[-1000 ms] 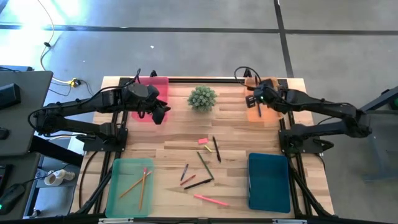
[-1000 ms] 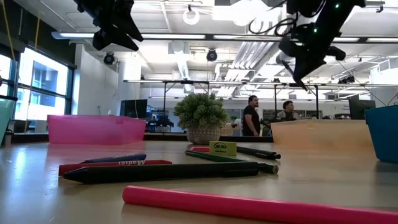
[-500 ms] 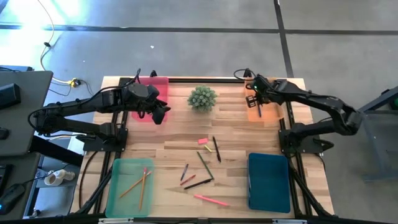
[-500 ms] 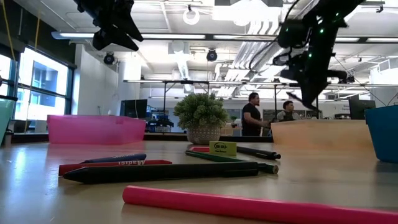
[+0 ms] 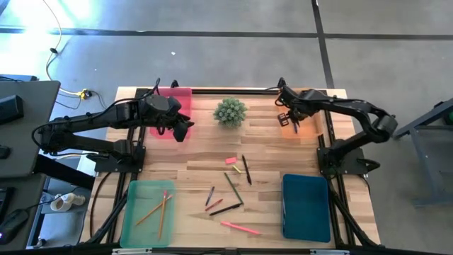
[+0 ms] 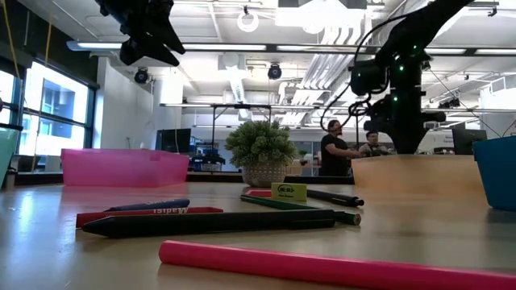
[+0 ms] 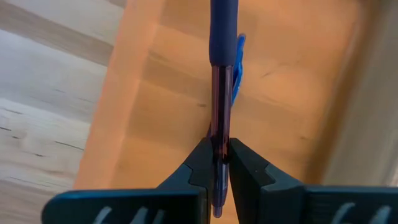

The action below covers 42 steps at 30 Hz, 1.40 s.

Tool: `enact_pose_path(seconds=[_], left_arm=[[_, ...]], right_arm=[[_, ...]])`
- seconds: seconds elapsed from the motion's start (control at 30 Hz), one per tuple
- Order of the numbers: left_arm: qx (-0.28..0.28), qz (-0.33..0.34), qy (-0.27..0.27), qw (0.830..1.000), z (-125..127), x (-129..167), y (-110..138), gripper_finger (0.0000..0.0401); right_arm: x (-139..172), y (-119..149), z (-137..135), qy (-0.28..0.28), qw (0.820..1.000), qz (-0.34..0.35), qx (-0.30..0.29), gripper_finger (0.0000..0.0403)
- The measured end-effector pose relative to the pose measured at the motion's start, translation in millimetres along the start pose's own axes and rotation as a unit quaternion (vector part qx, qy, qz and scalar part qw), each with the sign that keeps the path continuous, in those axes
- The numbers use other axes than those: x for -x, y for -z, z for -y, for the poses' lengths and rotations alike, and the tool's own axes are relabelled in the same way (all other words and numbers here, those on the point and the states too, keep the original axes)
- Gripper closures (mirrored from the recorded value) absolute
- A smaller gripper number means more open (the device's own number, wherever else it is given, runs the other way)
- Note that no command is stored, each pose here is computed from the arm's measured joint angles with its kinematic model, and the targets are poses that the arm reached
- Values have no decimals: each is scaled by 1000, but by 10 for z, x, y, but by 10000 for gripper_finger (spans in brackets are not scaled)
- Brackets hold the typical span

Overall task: Sort crayons/erasers/pens/pencils in bins
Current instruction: Put the purple pen into the orange bin, then put the blue crayon into the blue bin

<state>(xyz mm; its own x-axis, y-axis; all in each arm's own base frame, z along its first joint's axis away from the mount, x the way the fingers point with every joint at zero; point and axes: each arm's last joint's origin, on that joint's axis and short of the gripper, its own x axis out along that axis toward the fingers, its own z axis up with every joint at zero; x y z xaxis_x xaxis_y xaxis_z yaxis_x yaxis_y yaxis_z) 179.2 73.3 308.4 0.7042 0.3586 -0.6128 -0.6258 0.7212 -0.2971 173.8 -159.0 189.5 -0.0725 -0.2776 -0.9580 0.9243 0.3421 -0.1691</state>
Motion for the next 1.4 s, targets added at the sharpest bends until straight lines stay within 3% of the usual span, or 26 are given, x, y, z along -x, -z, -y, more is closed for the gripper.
enact_pose_path(seconds=[0.33,0.93,1.4], left_arm=[[-1,-11,-5,1000,-10,0,21,256],[13,-16,-3,1000,-11,0,29,256],[30,-32,5,999,186,18,156,256]], right_arm=[[-177,-42,15,3,999,-42,0,382],[-217,-76,94,-26,998,-64,-8,380],[-217,-82,90,-28,998,-60,1,293]])
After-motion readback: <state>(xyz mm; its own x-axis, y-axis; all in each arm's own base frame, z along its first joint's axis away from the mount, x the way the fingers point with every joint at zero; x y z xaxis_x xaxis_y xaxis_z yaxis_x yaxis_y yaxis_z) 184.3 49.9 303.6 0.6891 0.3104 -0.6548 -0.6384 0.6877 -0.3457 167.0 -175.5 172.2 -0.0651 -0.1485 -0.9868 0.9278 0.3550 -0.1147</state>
